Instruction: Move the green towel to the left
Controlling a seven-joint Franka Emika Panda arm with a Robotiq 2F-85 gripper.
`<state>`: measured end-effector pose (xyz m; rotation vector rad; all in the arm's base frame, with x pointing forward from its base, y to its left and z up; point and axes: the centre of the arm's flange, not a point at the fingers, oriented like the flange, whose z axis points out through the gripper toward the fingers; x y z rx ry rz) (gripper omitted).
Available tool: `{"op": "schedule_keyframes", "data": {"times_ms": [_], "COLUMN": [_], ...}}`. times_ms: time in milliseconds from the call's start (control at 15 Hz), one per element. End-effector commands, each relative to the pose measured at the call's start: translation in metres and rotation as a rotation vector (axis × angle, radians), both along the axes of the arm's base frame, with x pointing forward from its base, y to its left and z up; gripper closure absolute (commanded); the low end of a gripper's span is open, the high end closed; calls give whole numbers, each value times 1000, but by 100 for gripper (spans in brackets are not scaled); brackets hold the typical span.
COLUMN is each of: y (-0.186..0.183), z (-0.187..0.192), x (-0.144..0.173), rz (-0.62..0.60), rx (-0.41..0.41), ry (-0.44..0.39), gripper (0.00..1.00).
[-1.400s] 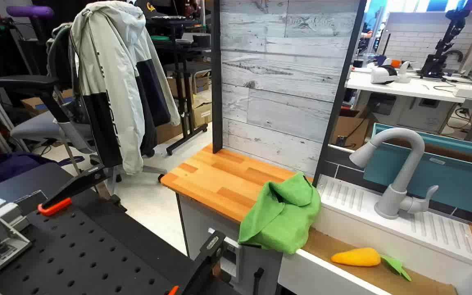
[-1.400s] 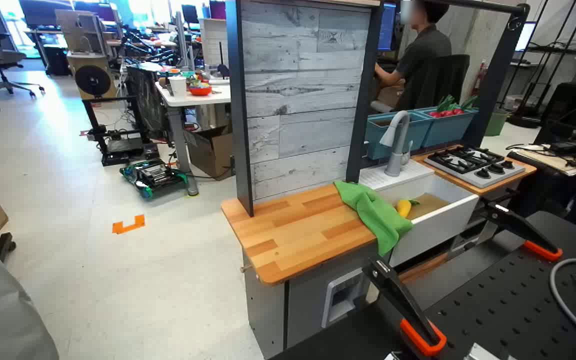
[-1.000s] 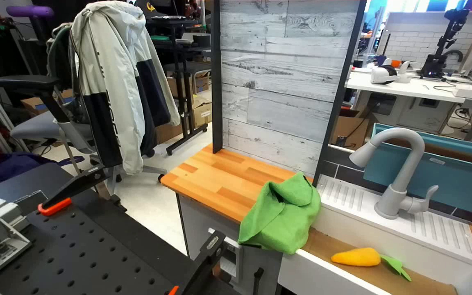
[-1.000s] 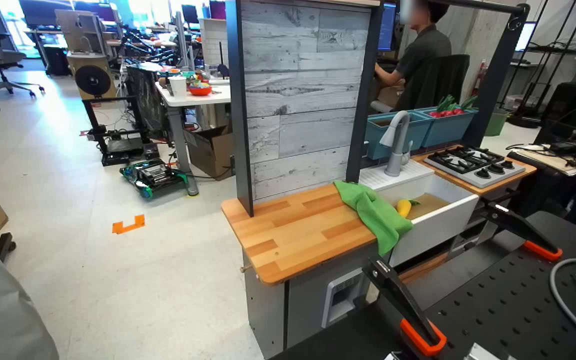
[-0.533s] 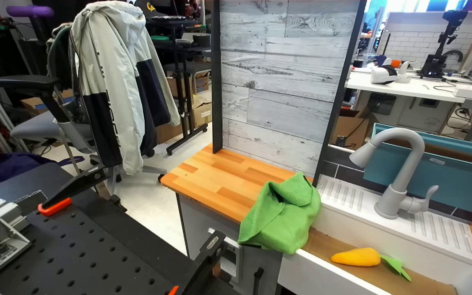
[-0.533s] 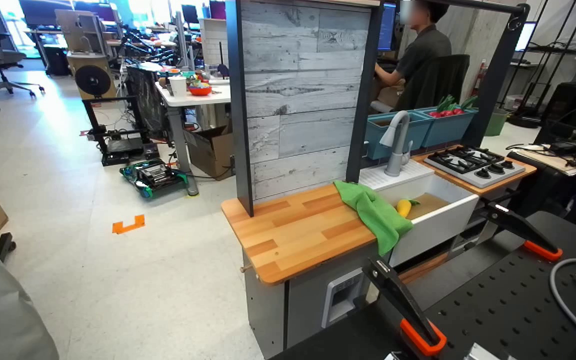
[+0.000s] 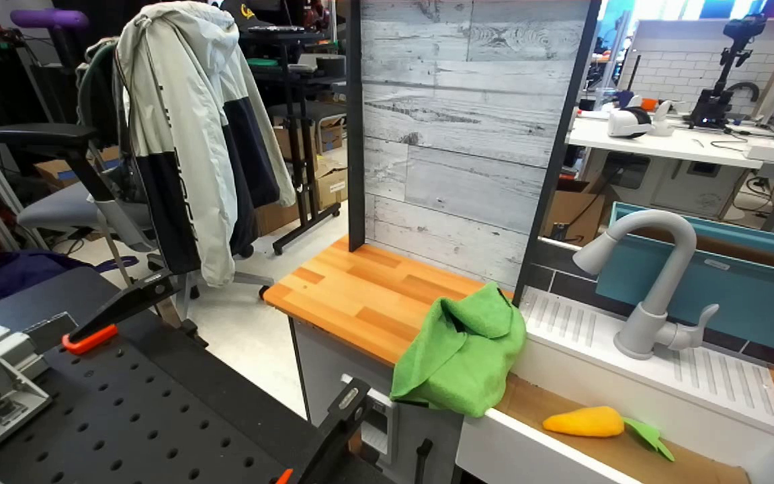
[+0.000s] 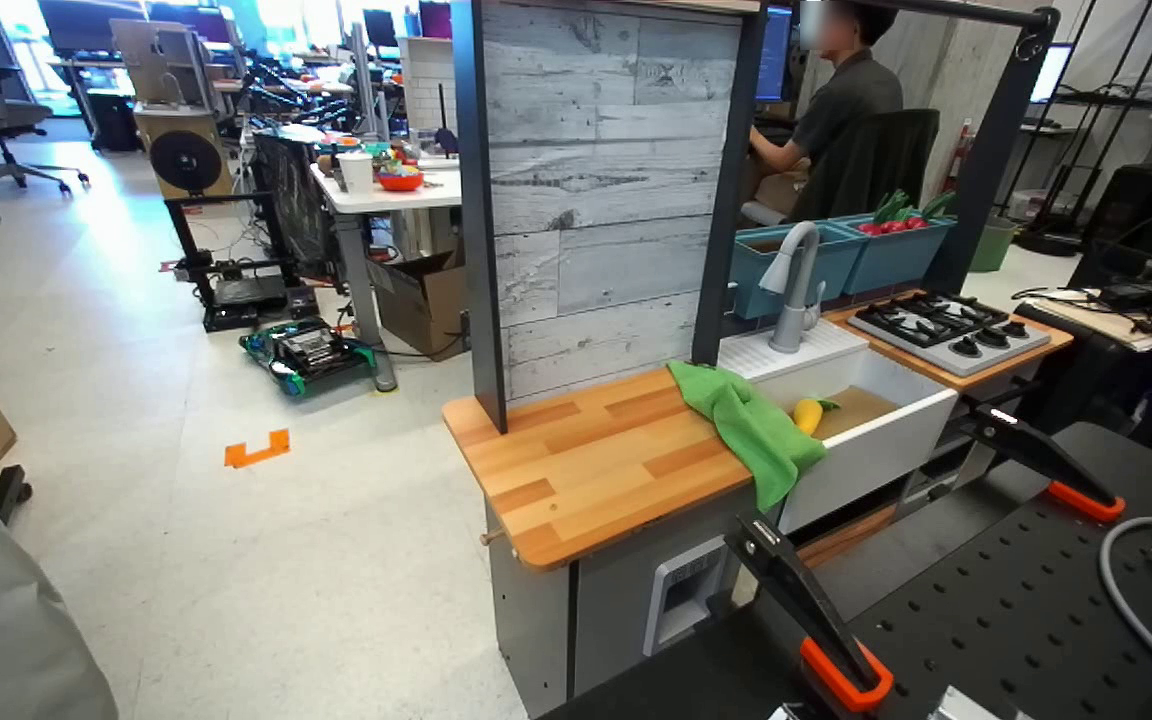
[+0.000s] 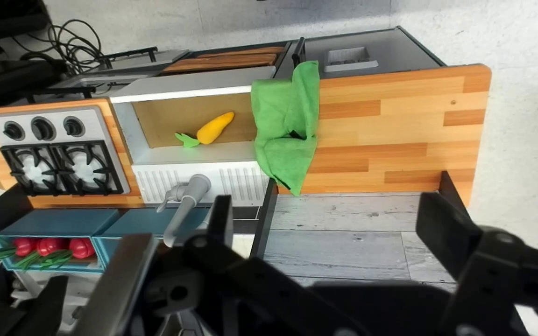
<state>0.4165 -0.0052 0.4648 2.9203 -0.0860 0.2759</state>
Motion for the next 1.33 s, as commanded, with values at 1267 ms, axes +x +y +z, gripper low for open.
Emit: {"op": "schedule_keyframes", "data": {"times_ms": [1267], "y": [-106], "z": [-185], "x": [131], "rz": [119], "rx": [218], "ry": [192], "gripper": [0]}}
